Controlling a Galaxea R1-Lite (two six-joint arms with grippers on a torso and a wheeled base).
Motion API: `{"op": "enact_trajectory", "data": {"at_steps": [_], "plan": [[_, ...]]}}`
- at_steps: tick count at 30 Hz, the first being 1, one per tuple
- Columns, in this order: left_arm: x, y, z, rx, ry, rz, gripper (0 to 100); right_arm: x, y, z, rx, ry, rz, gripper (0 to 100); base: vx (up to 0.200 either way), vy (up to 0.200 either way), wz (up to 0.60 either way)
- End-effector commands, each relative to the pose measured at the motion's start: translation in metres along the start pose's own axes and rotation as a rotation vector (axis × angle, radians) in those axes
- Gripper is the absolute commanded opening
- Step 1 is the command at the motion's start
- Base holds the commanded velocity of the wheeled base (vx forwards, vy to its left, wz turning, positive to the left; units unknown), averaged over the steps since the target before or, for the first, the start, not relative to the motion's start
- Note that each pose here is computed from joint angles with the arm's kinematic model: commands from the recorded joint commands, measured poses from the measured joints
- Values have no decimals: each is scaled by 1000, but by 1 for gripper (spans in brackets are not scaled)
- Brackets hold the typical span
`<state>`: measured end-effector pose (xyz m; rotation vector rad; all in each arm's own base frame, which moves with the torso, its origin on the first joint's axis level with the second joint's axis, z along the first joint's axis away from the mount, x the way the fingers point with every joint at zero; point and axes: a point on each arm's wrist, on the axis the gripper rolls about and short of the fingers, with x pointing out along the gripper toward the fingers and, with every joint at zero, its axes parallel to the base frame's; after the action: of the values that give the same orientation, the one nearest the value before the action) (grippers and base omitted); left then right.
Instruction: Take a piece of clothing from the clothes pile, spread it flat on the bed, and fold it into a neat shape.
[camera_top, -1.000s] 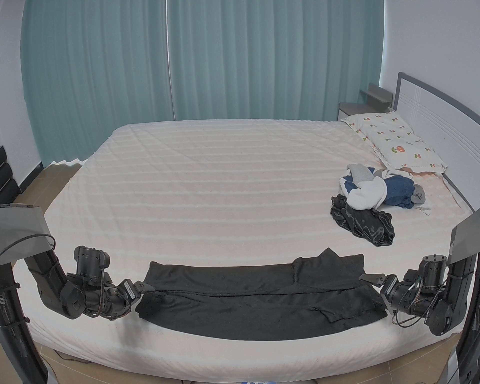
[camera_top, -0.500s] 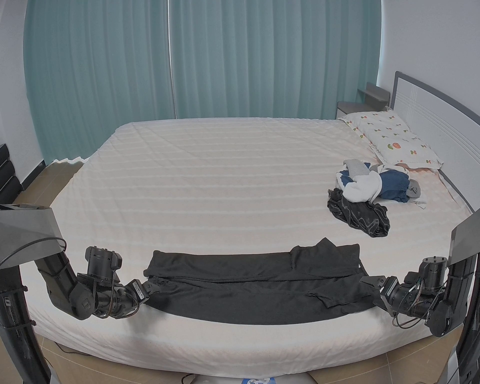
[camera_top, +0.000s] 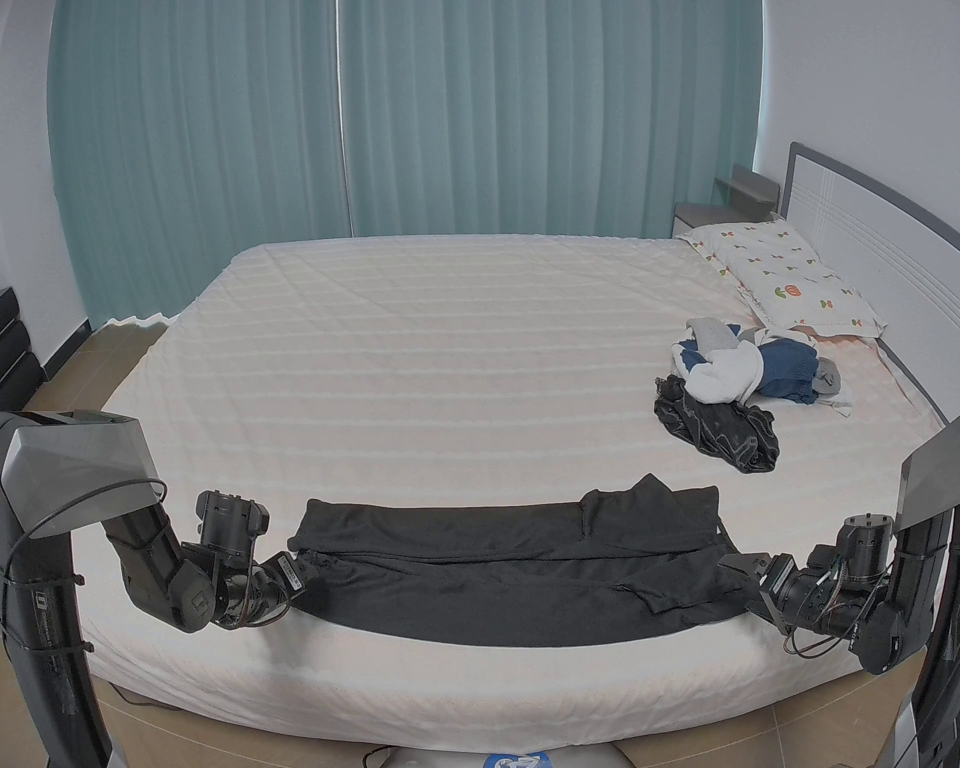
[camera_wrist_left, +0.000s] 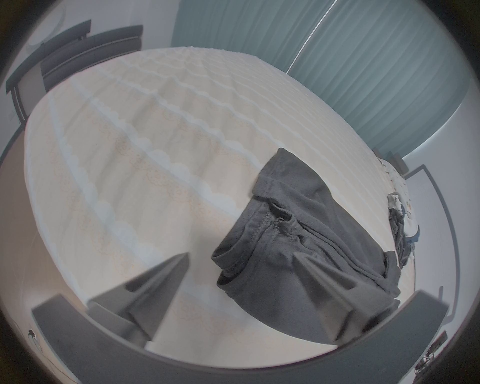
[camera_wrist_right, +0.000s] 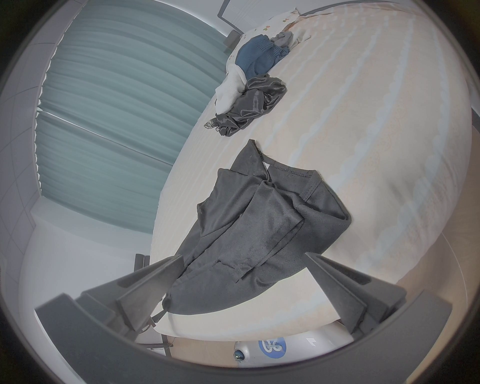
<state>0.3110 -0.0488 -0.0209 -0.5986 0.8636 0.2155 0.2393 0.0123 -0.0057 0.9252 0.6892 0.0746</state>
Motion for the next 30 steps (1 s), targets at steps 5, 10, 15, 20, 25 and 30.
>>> {"op": "enact_trajectory", "data": {"at_steps": [5,10,15,20,25,30], "plan": [[3,5,-8,5,4,55,0,0,-1,-1,-1,-1,0,100,0,0,0],[-2,14,-14,3,26,84,0,0,-1,-1,-2,0,-3,100,0,0,0],[-12,16,-14,3,23,88,0,-1,-1,-2,-1,2,-5,100,0,0,0],[-15,20,-19,11,39,105,0,-2,-1,-2,0,3,-6,100,0,0,0],[-18,25,-21,23,67,134,0,-2,-1,-2,0,4,-7,100,0,0,0],[-21,27,-19,25,85,156,0,-2,-2,-2,-1,5,-8,100,0,0,0]]}}
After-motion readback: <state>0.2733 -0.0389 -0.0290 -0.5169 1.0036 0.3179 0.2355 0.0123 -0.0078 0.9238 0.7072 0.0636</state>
